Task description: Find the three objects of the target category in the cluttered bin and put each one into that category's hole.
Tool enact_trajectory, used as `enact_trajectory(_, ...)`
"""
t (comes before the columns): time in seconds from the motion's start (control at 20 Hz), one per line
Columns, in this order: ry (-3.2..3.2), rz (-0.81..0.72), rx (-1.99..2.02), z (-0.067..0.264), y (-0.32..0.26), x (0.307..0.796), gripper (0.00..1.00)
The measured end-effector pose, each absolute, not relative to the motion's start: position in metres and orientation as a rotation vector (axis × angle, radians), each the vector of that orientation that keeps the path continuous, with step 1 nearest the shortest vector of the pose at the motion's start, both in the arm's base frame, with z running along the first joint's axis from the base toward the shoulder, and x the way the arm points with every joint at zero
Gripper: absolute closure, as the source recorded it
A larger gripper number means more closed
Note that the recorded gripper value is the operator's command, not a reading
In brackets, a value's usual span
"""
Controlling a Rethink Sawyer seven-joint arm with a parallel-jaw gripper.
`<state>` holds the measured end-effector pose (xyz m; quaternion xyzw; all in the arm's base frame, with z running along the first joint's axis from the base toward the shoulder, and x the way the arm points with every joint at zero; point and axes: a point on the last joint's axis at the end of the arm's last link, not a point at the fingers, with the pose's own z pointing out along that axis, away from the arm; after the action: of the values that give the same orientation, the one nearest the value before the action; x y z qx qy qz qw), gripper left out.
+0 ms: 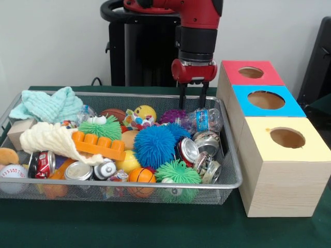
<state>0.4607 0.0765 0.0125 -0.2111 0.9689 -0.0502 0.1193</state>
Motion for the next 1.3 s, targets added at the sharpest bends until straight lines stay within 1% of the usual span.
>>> enact_trajectory(0.3, 2.832, -0.140, -0.623, 0.004, 0.080, 0.466, 0.00)
enact_trajectory(0.6, 2.888, -0.143, -0.679, -0.004, 0.085, 0.459, 0.00)
enact_trajectory(1.3, 2.890, -0.189, -0.898, -0.002, 0.087, 0.467, 0.00)
